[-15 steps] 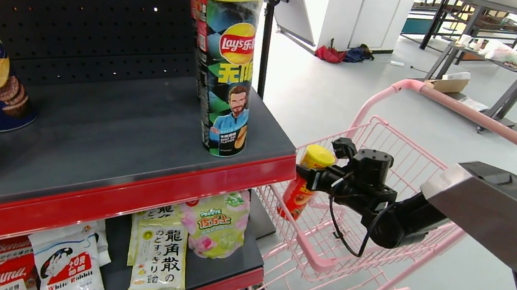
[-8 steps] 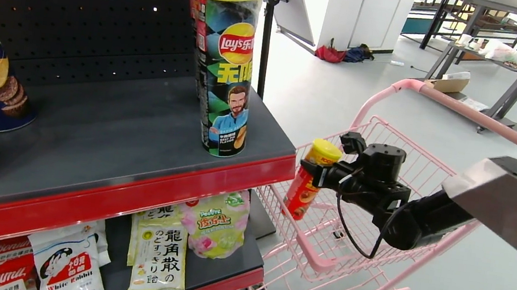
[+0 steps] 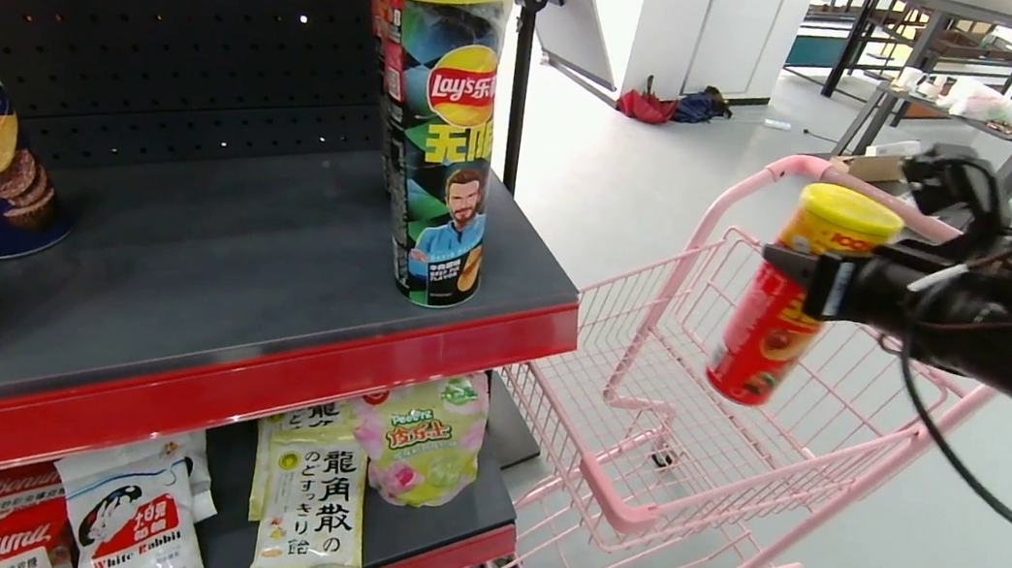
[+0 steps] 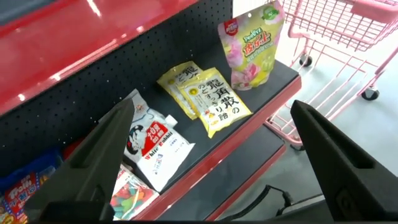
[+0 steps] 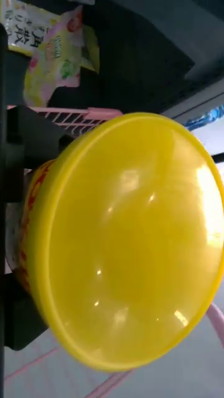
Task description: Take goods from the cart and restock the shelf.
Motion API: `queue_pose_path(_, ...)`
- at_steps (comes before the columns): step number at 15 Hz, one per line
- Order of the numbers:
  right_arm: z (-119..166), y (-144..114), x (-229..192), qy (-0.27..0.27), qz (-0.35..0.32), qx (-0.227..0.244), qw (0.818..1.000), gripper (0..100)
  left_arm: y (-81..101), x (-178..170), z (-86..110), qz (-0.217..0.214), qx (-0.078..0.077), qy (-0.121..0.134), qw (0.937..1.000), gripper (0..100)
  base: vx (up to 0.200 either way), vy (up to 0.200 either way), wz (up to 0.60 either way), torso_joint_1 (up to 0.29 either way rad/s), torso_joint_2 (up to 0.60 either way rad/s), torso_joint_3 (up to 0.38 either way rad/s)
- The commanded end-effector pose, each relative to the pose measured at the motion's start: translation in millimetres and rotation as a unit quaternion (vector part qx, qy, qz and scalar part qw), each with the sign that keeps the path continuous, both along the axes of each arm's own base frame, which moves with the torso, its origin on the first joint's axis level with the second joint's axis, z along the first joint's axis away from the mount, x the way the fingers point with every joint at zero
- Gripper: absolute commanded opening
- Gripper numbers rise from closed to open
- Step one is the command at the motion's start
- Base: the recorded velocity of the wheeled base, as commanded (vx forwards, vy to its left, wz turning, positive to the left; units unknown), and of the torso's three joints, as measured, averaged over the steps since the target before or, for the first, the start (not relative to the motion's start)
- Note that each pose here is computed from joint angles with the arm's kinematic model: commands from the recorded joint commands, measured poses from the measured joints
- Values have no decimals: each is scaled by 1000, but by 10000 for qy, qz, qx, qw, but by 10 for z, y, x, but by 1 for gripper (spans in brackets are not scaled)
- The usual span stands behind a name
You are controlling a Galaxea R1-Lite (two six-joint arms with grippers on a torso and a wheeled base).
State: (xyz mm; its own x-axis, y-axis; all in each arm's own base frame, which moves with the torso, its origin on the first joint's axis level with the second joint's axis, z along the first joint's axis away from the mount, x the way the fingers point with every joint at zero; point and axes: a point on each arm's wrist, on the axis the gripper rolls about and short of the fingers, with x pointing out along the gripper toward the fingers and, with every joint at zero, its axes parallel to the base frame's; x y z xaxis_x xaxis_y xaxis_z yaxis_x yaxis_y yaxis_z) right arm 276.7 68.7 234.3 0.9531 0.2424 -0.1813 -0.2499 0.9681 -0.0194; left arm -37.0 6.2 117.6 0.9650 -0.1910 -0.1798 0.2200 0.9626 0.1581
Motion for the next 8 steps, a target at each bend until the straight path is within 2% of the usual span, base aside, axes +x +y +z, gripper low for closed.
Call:
queue_pose_path(1, 274, -435, -1309, 101, -668, -341, 9971, 0, 1, 17, 113, 190, 33, 3, 9998, 100, 0, 0, 0, 0, 0, 0)
queue_pose_path(3, 8, -572, -1948, 57, -773, -538, 9955, 0, 0, 7, 114, 88, -11, -28, 10000, 100, 0, 0, 0, 0, 0, 0)
queue_pose_path(4, -122, -636, -2100, 163, -1105, -810, 9904, 0, -2, 3, 61, 37, -25, -10, 10000, 100, 0, 0, 0, 0, 0, 0)
queue_pose_path(6, -269, -689, -2233, 265, -1424, -918, 9852, 0, -3, -6, 2, -31, -40, -23, 10000, 100, 0, 0, 0, 0, 0, 0)
queue_pose_path(8, -264, -709, -2242, 245, -1601, -903, 9826, 0, -5, 0, 6, -39, -39, -7, 10000, 100, 0, 0, 0, 0, 0, 0)
